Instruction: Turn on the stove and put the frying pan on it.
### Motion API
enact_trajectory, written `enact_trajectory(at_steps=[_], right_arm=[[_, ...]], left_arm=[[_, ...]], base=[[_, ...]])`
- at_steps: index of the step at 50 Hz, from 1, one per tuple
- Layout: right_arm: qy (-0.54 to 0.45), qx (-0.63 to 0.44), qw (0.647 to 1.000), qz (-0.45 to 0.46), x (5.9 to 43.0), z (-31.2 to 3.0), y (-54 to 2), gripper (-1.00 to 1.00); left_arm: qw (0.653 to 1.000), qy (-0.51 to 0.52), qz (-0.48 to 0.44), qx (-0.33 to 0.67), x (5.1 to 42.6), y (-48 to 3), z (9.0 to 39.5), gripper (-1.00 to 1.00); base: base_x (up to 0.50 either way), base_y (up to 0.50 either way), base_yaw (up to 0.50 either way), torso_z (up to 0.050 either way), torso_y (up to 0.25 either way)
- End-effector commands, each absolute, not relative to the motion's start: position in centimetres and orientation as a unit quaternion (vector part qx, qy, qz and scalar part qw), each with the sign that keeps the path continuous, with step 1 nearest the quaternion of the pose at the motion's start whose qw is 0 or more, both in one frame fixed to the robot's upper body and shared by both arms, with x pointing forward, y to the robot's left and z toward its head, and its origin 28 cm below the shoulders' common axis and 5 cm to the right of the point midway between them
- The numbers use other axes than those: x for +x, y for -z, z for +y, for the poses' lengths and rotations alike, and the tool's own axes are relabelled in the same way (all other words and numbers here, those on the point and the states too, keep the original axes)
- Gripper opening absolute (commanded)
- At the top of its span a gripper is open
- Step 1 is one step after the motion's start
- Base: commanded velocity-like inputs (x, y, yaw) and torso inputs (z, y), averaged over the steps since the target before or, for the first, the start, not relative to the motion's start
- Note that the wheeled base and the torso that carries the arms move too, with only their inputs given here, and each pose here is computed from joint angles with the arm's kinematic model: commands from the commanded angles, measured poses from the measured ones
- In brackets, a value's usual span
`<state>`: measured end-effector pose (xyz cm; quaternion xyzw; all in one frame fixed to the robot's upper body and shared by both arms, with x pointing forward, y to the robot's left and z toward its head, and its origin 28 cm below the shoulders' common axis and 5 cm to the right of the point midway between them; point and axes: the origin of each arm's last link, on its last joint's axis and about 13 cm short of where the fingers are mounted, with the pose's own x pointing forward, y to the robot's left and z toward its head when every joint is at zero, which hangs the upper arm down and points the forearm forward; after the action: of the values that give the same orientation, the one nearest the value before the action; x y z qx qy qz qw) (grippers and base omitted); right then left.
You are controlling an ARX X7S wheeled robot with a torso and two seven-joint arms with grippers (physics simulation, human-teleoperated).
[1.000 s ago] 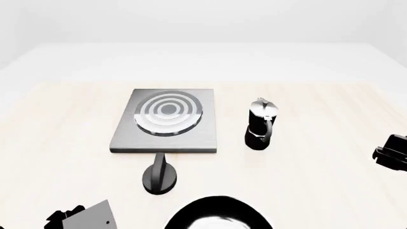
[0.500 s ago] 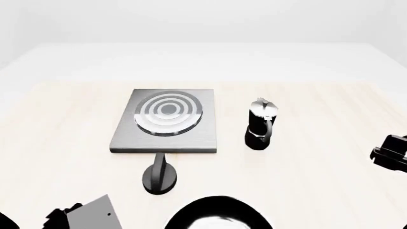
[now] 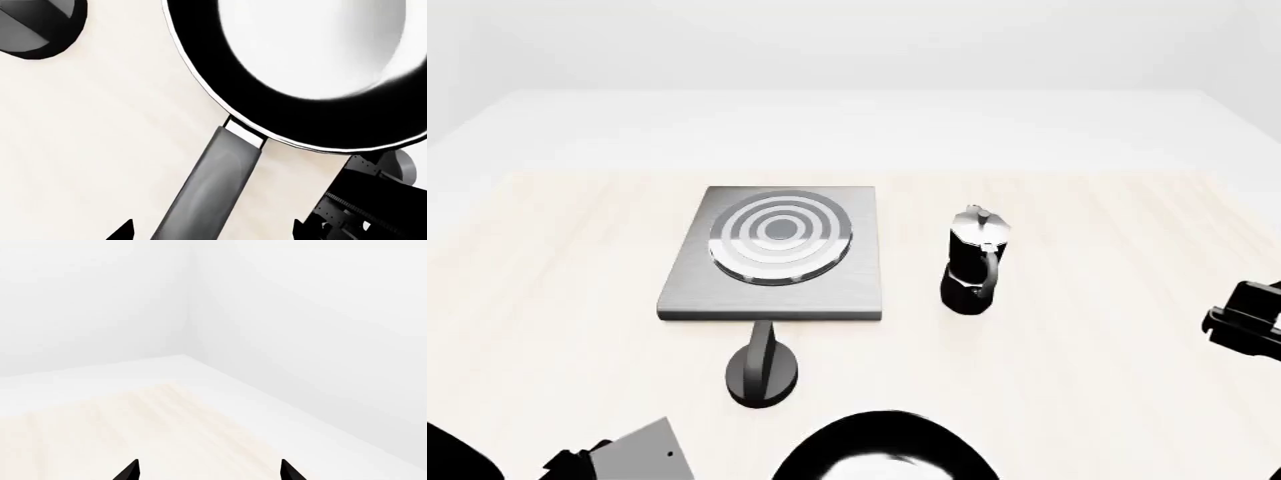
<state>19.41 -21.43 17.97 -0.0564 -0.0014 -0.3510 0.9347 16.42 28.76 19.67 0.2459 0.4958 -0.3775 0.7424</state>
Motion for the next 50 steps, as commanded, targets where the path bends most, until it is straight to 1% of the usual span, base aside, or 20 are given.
enact_trajectory(at_steps=[1,9,14,50], right_arm=[[0.351,-0.057,0.935,-0.001,19.4,-21.4,-17.9,1.00],[0.350,-0.057,0.935,0.001,19.5,-21.3,-17.7,1.00],[0.351,-0.057,0.935,0.000,19.4,-21.4,-17.7,1.00],[0.351,-0.057,0.935,-0.001,19.4,-21.3,-17.7,1.00]], left_arm=[[0.738,0.372,0.510,0.238,16.8,-18.5,29.2,1.00],[0.739,0.366,0.515,0.234,16.9,-18.3,29.5,1.00],[0.732,0.370,0.524,0.229,17.1,-17.5,29.5,1.00],[0.721,0.354,0.555,0.216,18.5,-15.5,30.2,1.00]], base=[[0.00,0.00,0.00,0.000,0.000],[0.00,0.00,0.00,0.000,0.000],[0.00,0.00,0.00,0.000,0.000],[0.00,0.00,0.00,0.000,0.000]])
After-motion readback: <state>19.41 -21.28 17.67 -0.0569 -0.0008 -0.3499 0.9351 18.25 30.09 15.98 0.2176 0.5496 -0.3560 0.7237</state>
